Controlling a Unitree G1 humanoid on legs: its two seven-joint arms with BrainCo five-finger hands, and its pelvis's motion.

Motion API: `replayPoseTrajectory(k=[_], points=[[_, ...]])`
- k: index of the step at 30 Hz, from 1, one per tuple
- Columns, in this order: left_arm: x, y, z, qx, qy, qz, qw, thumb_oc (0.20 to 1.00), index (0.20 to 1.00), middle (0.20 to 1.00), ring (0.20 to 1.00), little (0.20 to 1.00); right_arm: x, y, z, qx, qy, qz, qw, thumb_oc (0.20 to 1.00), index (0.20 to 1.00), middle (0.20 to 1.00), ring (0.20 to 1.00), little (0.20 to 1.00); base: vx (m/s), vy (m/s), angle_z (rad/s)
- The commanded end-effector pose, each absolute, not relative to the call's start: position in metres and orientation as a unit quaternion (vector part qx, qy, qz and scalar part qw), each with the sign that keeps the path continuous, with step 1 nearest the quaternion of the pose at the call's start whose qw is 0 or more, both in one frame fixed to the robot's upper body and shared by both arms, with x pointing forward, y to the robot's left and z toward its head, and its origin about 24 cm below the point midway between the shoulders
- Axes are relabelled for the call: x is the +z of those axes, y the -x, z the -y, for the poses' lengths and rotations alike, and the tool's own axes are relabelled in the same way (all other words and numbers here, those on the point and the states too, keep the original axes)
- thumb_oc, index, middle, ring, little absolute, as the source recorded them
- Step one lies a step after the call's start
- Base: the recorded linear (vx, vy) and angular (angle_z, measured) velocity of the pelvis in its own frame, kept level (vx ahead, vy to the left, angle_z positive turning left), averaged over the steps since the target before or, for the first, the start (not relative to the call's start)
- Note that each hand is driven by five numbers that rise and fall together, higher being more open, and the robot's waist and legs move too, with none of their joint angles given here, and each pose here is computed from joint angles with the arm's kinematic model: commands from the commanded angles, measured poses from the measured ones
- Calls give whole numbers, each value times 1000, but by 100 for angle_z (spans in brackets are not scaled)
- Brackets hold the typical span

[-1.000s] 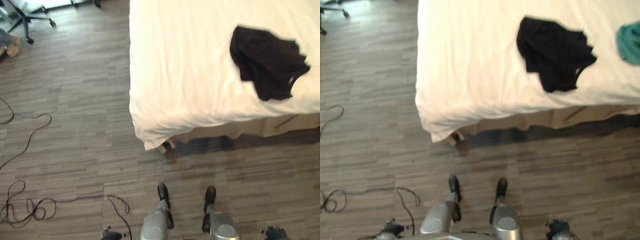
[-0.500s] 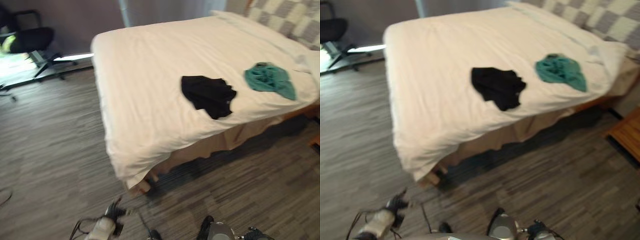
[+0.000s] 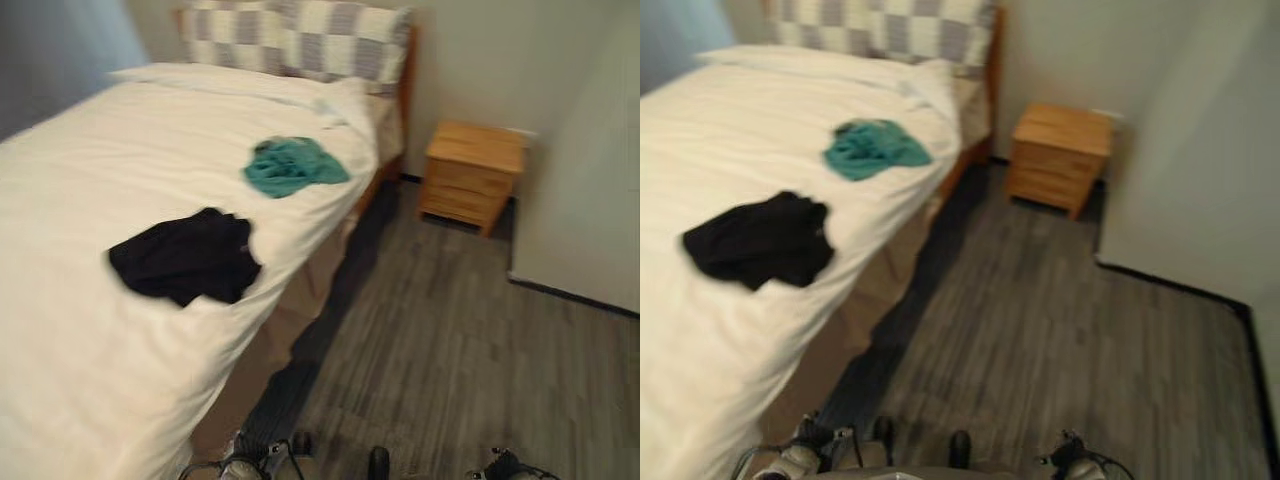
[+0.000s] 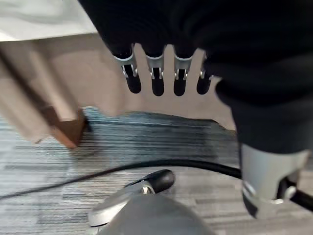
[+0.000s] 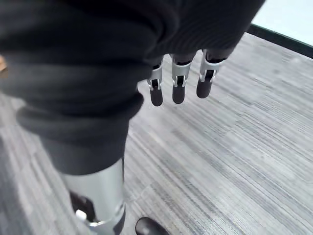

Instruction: Tidy up the quilt and then pick up the clothes from the bed and put them into the laundry hamper.

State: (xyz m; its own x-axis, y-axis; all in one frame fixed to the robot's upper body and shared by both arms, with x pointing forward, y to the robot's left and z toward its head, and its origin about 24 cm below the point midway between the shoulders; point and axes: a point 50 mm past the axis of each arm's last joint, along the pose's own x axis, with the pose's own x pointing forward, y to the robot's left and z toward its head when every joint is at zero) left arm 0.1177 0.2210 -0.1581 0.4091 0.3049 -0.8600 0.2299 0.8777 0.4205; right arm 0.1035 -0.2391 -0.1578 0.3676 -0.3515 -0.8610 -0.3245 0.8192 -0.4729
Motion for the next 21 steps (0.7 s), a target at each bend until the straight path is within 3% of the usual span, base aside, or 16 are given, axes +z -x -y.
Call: replayPoseTrajectory(k=[1,7,15,21], points=[[-149,-146,-218,0,-286,-501,817,1000,1000,1000,1000,1000,-153,-119,241,-17,304,-540,785,1000,1000,1000,1000,1000,513,393,-161],[-140,-164,-225,5,-304,-476,825,1000,1000,1000,1000,1000,-153,-121,237,-38,275,-540,794,1000,1000,1000,1000,1000,322,282,-104],[-145,-153,-224,-46,-354,-486,797,1000,1000,1000,1000,1000,-156,-100,244,-61,250,-558,789,1000,1000,1000,1000,1000,613,-10,34],[-140,-159,-227,6,-320,-469,823,1000,1000,1000,1000,1000,-152,-112,250,-53,280,-542,790,1000,1000,1000,1000,1000,440,-147,0]])
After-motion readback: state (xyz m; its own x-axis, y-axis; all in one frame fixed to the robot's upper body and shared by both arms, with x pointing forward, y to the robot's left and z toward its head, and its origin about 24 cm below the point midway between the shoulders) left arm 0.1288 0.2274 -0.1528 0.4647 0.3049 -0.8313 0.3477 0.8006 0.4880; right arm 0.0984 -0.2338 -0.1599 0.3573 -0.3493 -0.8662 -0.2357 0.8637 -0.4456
